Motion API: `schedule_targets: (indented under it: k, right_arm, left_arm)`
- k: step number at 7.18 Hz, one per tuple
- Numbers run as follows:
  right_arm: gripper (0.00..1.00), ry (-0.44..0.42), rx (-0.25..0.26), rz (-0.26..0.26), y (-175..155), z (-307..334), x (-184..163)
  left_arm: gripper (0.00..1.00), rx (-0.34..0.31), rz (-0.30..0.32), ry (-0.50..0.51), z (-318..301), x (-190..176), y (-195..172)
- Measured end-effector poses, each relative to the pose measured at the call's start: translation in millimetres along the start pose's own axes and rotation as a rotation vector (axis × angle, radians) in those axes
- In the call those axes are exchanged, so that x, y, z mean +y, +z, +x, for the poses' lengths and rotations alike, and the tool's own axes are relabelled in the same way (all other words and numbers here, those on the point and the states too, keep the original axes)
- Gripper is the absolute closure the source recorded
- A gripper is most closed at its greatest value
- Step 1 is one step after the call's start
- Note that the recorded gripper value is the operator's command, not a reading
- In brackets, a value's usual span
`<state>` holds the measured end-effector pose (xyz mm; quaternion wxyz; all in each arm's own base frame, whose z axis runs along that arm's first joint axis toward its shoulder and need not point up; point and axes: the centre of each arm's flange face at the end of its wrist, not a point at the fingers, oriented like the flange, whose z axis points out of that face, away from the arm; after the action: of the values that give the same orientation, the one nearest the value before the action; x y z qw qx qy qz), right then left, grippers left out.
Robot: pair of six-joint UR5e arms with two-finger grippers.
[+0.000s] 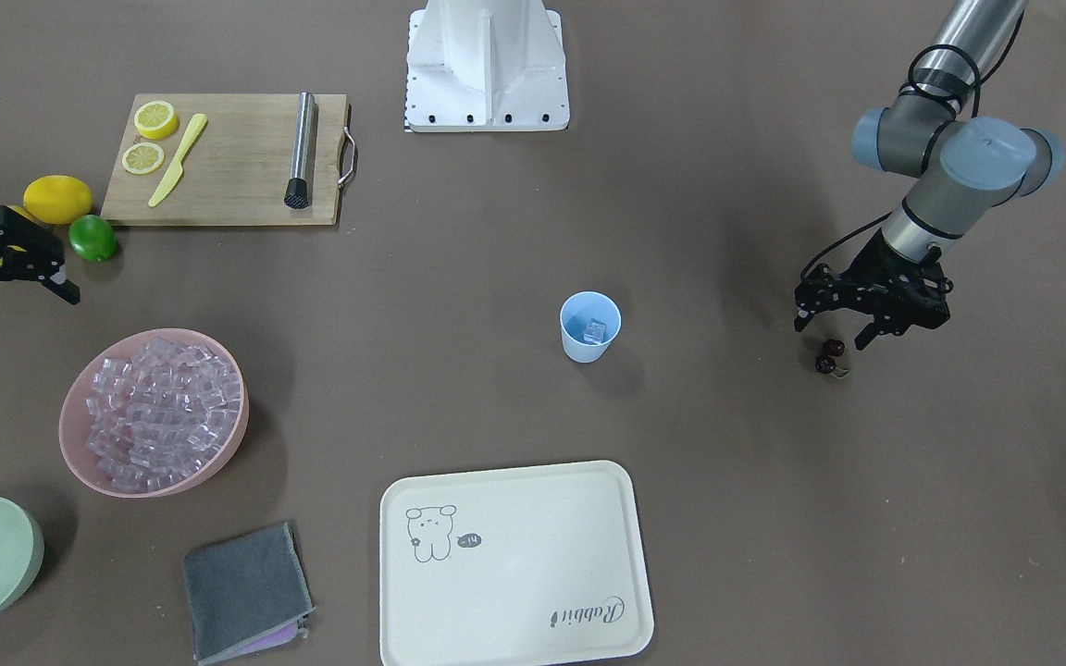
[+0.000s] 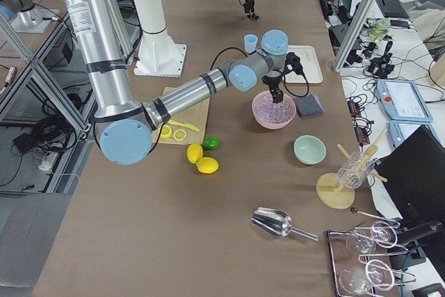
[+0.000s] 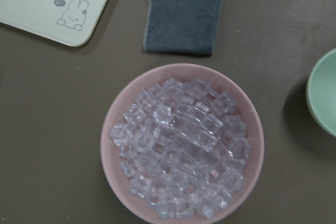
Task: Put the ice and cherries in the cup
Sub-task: 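Withdraw the right gripper toward its rest while the left gripper reaches for the cherries, then grasp the dark cherries by the stems with the left gripper and lift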
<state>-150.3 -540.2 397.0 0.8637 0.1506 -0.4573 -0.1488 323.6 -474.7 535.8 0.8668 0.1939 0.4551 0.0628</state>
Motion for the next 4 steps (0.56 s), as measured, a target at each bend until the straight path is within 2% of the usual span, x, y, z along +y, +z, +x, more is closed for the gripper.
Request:
schedule_targets:
  k: [1,2,4]
  right_arm:
    - [0.02,0.022,0.057,-0.030,9.9,27.4,23.8]
    - [0.01,0.032,0.109,-0.065,19.2,50.0,44.4]
    - [0.01,0.048,0.158,-0.112,24.6,81.9,69.7]
  left_arm:
    - [0.34,0.000,0.011,0.003,5.1,-4.0,1.0]
    - [0.36,-0.002,0.019,0.004,7.3,-6.5,1.1]
    - [0.36,-0.013,0.021,0.004,4.6,-6.5,4.1]
